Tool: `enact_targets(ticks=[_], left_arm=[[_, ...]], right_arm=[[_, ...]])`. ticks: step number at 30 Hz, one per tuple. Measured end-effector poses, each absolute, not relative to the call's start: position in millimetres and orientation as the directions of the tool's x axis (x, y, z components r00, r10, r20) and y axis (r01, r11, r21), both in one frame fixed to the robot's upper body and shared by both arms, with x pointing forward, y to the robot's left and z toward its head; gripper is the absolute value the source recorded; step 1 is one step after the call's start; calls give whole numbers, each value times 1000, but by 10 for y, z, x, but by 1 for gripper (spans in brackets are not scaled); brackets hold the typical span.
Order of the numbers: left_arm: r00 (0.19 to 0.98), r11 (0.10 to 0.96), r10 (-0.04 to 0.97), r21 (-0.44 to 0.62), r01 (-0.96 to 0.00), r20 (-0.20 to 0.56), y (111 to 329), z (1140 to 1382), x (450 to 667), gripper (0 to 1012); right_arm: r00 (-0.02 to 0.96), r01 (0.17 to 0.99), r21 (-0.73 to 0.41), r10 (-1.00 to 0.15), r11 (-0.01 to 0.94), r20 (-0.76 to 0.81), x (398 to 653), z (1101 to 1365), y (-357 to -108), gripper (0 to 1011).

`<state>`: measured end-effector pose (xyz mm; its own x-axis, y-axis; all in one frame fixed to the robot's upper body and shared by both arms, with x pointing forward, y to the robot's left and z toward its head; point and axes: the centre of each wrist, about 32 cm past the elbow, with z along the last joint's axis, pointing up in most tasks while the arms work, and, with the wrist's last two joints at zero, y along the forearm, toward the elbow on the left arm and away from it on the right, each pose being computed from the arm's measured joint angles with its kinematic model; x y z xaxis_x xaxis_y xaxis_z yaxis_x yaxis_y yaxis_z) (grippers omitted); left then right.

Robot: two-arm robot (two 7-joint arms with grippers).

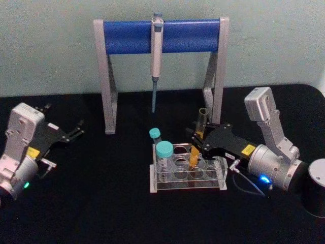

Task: Pick up the test tube from the test tube rack, shake it, then place it back into the test tube rack.

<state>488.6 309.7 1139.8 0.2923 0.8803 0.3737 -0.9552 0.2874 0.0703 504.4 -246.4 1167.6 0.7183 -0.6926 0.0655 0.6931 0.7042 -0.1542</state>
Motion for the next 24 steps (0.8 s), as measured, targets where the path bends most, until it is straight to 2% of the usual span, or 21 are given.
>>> enact_targets(ticks=[24], left_arm=[[292, 287, 880, 70, -955, 374, 3097, 11398, 4886, 1001]], right_arm=[[717, 694, -160, -695, 702, 60, 5029, 11655, -2471, 226]])
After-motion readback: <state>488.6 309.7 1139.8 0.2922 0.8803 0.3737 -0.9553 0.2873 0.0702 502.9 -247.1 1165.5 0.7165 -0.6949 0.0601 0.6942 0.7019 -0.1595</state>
